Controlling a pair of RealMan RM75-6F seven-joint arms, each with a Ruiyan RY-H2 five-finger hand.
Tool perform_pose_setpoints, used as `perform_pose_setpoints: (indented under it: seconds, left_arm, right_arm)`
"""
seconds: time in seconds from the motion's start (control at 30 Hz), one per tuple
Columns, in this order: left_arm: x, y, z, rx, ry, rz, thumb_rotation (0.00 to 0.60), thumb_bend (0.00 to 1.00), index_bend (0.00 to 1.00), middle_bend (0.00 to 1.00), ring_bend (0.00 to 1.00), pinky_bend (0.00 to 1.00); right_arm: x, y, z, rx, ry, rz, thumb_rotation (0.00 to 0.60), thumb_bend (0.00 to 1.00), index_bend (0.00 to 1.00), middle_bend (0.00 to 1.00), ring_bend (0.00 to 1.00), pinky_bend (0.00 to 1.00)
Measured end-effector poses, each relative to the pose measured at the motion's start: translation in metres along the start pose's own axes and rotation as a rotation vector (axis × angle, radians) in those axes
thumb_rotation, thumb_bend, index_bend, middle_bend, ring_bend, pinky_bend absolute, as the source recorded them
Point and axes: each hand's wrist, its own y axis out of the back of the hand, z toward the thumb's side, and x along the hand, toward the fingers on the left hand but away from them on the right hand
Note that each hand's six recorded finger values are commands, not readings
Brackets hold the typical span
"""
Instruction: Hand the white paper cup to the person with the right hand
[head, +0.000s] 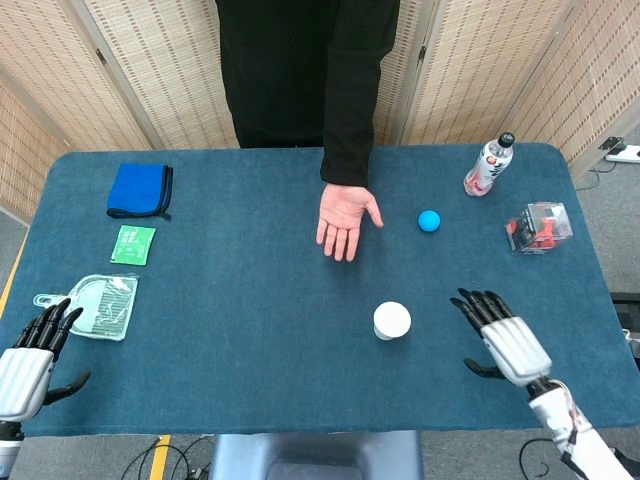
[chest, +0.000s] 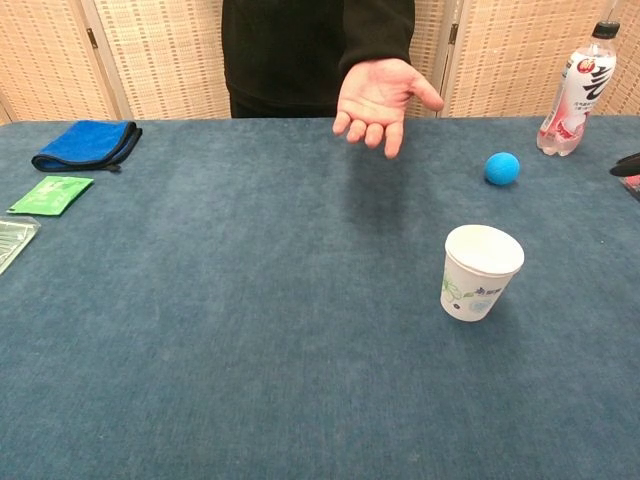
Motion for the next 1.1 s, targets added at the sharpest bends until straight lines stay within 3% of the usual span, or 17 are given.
perform_pose_setpoints:
  seconds: [0.27, 0.47, 0.77, 0.9, 1.03, 1.1]
  left_arm:
    - [-0.003, 0.006, -0.005, -0.032, 0.013, 0.009, 0.600, 0.27, 0.07, 0.00, 0.00, 0.17]
    - [-0.005, 0.009, -0.006, -0.040, 0.007, 0.015, 0.600, 0.27, 0.07, 0.00, 0.00, 0.17]
    - [-0.007, 0.014, -0.006, -0.052, 0.004, 0.030, 0.600, 0.27, 0.07, 0.00, 0.00, 0.17]
    - [-0.006, 0.017, -0.011, -0.061, 0.021, 0.046, 0.600, 0.27, 0.07, 0.00, 0.00, 0.17]
    - [-0.007, 0.018, -0.013, -0.058, 0.033, 0.055, 0.600, 0.27, 0.07, 0.00, 0.00, 0.17]
    - [-0.007, 0.019, -0.014, -0.054, 0.040, 0.063, 0.600, 0.27, 0.07, 0.00, 0.00, 0.17]
  right_arm:
    - [-0.071, -0.004, 0.046, -0.037, 0.086, 0.142, 0.600, 0.21, 0.00, 0.00, 0.00, 0.00]
    - [-0.085, -0.007, 0.074, -0.044, 0.127, 0.173, 0.600, 0.21, 0.00, 0.01, 0.00, 0.00]
    - [-0.100, -0.020, 0.087, -0.055, 0.143, 0.219, 0.600, 0.22, 0.00, 0.08, 0.00, 0.01]
    - [-0.107, -0.026, 0.088, -0.054, 0.142, 0.215, 0.600, 0.28, 0.07, 0.17, 0.09, 0.19]
    - [-0.114, -0.030, 0.089, -0.048, 0.144, 0.197, 0.600, 0.36, 0.28, 0.31, 0.26, 0.38]
    - [-0.115, -0.028, 0.091, -0.042, 0.148, 0.179, 0.600, 0.39, 0.30, 0.33, 0.29, 0.41]
